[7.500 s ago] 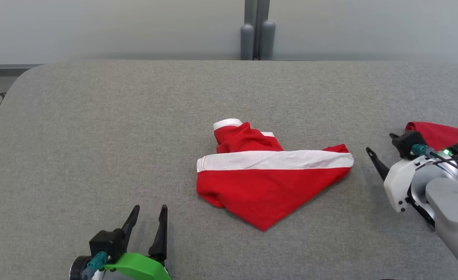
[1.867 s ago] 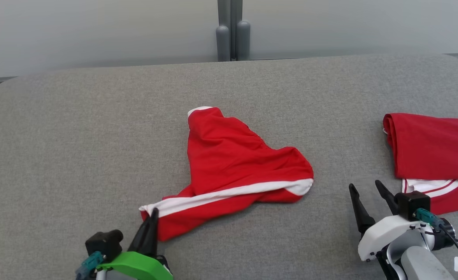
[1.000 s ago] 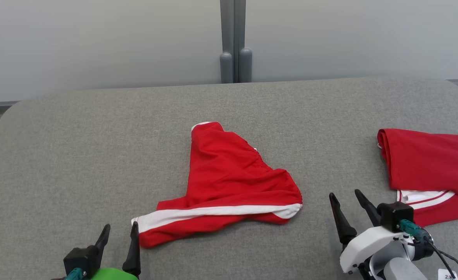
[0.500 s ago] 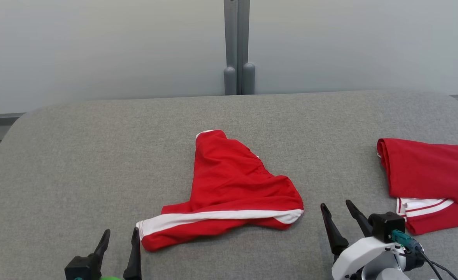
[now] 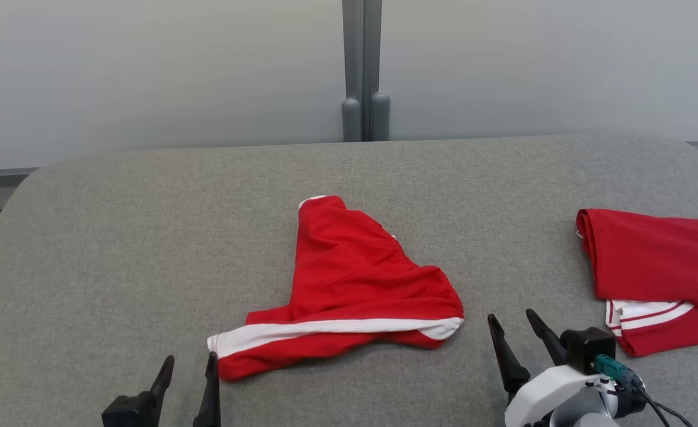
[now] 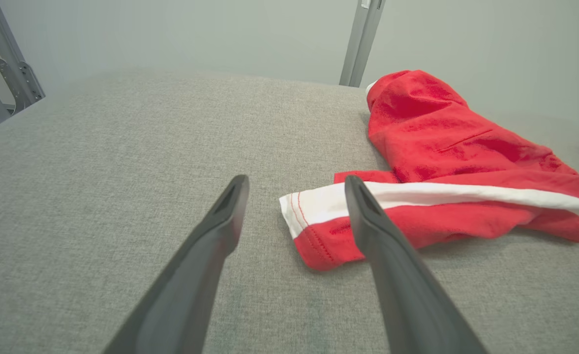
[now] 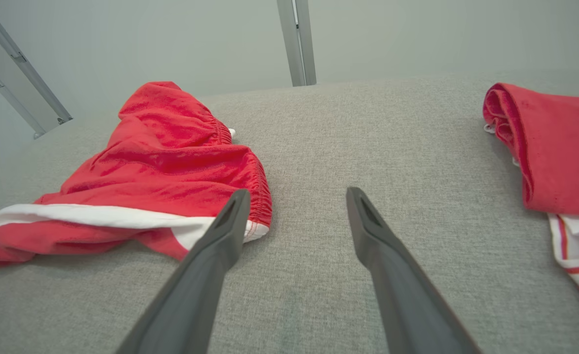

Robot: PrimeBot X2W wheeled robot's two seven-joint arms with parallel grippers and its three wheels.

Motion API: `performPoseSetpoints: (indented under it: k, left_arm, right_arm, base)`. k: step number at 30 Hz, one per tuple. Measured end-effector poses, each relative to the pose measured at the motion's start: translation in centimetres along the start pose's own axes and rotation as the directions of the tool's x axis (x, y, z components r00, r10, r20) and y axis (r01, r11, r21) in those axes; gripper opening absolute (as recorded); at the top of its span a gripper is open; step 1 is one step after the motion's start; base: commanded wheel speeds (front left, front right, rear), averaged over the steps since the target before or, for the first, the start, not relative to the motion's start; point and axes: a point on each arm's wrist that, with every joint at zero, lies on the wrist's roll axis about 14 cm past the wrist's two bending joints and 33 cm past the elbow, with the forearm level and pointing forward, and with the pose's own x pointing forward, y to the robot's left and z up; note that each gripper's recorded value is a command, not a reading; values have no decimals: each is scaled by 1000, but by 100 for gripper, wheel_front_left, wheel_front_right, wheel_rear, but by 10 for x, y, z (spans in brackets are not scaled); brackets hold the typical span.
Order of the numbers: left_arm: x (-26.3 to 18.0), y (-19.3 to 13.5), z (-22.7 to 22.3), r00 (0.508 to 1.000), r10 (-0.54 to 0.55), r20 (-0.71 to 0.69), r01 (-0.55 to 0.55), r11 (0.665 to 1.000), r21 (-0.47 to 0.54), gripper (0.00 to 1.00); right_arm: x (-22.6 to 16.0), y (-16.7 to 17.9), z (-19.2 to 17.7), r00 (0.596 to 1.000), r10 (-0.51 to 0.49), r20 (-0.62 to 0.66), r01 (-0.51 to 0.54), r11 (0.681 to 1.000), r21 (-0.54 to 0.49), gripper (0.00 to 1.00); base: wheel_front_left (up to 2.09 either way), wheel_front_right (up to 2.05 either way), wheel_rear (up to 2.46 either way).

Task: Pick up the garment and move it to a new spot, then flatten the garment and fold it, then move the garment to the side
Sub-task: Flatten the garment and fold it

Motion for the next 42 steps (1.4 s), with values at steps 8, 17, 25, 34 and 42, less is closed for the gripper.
performPoseSetpoints:
  k: [8, 17, 25, 34, 42]
  left_arm:
    - [11, -9, -16, 999, -6, -53, -2, 990, -142, 100]
    - [28, -13, -36, 992, 2, -123, -38, 954, -296, 100]
    - [35, 0, -43, 987, 37, -154, -87, 938, -336, 100]
    - [43, 4, -58, 977, 40, -210, -108, 941, -321, 100]
    - [49, -6, -68, 969, -7, -247, -60, 963, -262, 100]
  right_arm:
    - [4, 0, -13, 999, 9, -44, -9, 1000, -2, 100]
    - [12, -9, -23, 997, 4, -79, -4, 1000, -9, 100]
    - [16, -14, -26, 996, -7, -89, 6, 1000, -6, 100]
    - [23, -19, -28, 995, -11, -97, 11, 1000, -9, 100]
    - [24, -25, -30, 994, -22, -105, 21, 1000, -15, 100]
  base:
    - [0, 0, 0]
    - [0, 0, 0]
    - [0, 0, 0]
    - [0, 0, 0]
    - [0, 0, 0]
